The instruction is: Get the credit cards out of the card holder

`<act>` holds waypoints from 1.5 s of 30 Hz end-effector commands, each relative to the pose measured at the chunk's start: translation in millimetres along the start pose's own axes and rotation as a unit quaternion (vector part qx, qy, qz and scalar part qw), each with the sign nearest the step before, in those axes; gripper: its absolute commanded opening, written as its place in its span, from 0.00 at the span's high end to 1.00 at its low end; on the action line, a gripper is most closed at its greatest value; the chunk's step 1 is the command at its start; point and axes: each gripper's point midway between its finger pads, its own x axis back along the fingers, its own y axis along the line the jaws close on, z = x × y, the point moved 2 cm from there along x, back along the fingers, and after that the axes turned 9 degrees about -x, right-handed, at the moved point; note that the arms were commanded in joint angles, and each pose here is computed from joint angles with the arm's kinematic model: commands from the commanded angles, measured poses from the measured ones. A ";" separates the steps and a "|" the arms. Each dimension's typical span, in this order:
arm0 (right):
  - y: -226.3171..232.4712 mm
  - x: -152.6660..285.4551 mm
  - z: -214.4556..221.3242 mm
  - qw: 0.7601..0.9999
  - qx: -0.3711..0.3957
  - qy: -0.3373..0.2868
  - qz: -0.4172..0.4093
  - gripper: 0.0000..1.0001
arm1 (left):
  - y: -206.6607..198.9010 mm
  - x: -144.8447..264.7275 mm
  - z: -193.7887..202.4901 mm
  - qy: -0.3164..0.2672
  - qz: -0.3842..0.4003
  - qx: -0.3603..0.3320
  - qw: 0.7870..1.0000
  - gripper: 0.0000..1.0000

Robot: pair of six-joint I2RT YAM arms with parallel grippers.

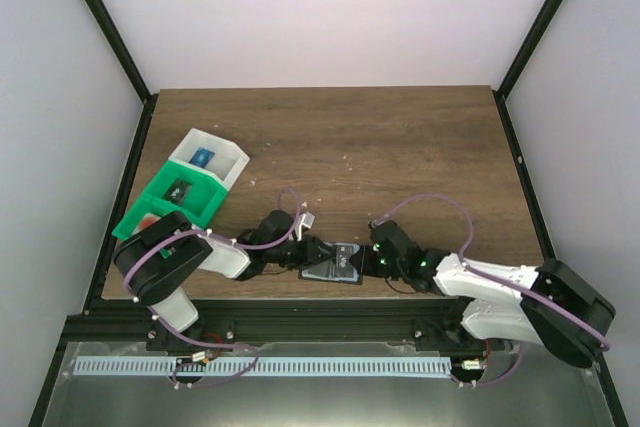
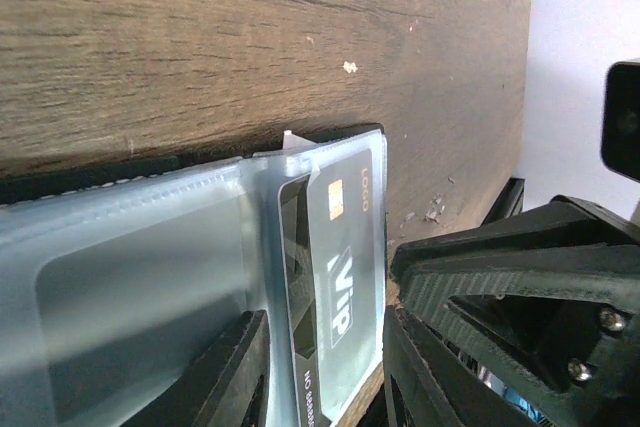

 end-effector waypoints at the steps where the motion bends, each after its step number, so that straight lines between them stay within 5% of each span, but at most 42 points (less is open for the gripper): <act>1: -6.4 -6.1 5.9 1.000 -0.011 0.013 0.003 0.88 | 0.8 0.7 6.2 0.005 0.001 -0.006 1.000 0.66; 14: -27.7 -8.9 21.5 0.999 -0.030 0.033 0.012 0.88 | -11.1 -5.1 10.1 0.007 0.032 -0.008 0.999 0.68; 28: -28.6 -8.0 21.5 0.999 -0.029 0.031 0.010 0.89 | -8.0 -7.3 10.7 0.007 0.024 -0.006 1.000 0.89; 31: -29.0 -7.0 21.2 0.999 -0.028 0.029 0.010 0.89 | -6.0 -7.7 9.8 0.005 0.018 -0.007 1.000 0.99; 45: -42.0 -7.4 23.5 0.998 -0.041 0.024 0.029 0.93 | 1.3 -4.0 8.0 -0.003 -0.015 -0.027 1.000 1.00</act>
